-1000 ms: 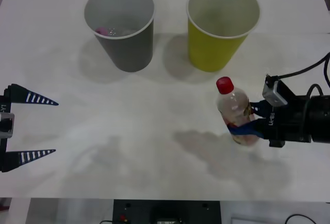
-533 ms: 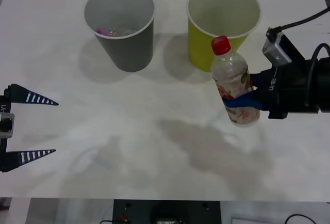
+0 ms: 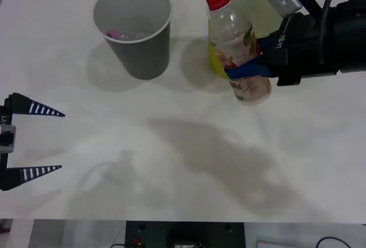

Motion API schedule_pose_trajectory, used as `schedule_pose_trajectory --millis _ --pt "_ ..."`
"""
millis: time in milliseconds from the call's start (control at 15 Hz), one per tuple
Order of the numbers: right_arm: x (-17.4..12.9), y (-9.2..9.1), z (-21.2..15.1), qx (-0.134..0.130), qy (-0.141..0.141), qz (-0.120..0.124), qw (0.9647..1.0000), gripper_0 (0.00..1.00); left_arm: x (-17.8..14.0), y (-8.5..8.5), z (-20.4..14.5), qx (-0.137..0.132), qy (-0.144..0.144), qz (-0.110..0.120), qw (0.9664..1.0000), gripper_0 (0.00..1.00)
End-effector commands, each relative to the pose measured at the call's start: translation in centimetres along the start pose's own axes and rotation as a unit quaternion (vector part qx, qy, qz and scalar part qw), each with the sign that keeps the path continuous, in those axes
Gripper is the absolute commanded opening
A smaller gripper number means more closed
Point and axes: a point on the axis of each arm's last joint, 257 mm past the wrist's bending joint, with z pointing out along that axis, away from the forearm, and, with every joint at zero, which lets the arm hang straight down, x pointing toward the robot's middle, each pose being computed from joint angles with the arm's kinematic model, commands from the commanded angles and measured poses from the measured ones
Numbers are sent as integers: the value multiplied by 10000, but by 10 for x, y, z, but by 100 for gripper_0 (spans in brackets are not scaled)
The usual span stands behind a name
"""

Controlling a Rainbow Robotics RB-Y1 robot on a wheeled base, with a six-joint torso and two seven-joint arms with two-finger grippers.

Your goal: Put the can into the green bin and the plastic bottle into the gray bin

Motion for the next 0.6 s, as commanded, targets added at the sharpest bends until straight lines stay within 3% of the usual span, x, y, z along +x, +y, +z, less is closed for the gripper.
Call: schedule_pose_trajectory --millis 67,600 --pt "-27 -16 9 35 81 -197 9998 0 0 0 0 0 0 0 10000 100" --pt "-98 -48 52 36 -26 -172 9998 0 0 0 0 0 0 0 10000 100"
